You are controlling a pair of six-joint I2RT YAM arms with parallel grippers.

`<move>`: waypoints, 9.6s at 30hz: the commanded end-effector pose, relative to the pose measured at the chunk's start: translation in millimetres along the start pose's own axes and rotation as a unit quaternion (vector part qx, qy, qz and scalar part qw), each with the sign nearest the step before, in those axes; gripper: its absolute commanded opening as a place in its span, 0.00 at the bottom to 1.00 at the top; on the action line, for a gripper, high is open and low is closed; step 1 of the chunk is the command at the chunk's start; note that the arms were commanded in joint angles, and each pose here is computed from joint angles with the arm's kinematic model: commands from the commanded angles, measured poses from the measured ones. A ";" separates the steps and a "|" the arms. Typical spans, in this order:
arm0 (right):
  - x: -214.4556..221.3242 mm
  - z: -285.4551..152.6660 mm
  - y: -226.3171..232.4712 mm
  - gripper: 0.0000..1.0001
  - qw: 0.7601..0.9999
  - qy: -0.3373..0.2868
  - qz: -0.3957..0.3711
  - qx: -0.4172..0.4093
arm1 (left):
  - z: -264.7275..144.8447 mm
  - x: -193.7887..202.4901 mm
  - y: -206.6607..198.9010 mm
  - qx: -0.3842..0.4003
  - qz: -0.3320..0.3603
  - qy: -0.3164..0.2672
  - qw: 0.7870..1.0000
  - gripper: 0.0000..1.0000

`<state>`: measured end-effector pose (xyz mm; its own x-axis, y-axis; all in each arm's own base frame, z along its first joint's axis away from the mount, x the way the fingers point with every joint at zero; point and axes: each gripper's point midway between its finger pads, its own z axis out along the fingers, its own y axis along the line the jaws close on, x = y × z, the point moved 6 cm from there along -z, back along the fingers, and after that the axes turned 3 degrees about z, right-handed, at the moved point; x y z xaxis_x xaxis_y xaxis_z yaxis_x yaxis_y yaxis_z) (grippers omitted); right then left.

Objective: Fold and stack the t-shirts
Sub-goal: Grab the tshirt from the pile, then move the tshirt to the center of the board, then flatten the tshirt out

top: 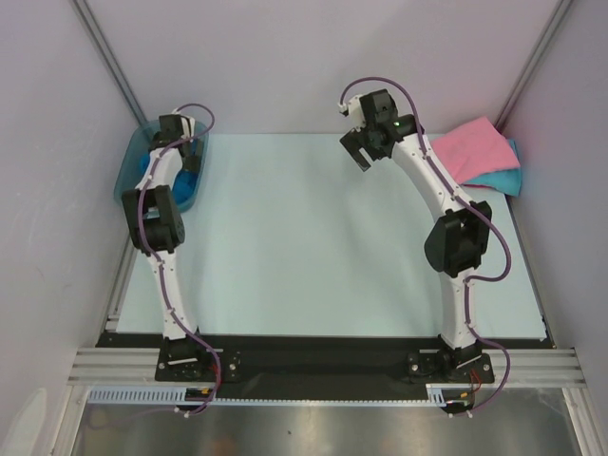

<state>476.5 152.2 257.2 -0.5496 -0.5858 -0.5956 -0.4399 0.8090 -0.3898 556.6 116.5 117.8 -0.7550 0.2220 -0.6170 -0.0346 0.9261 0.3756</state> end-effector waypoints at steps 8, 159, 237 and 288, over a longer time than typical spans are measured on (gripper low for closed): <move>-12.3 -12.7 -9.2 1.00 0.999 -0.019 -0.001 0.030 | 7.1 4.7 2.4 0.015 -0.026 0.010 1.000 0.00; 4.3 123.7 -73.2 0.00 0.948 -0.076 -0.161 0.265 | -356.7 -105.2 -141.4 0.257 0.260 -0.309 0.878 0.00; 60.1 -144.2 33.6 1.00 0.929 0.002 -0.150 -0.338 | -217.9 -112.0 -220.1 0.211 0.180 -0.249 0.928 0.70; 113.8 28.8 74.9 0.88 0.916 0.106 -0.067 -0.380 | -228.7 -107.0 -204.6 0.160 0.190 -0.236 0.940 0.70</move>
<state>397.3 128.6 139.6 -0.5863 -0.7222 -0.3671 -0.8091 0.5442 0.2216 496.7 -163.9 237.3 -0.3399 0.6214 -0.7059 0.4609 0.7644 0.4509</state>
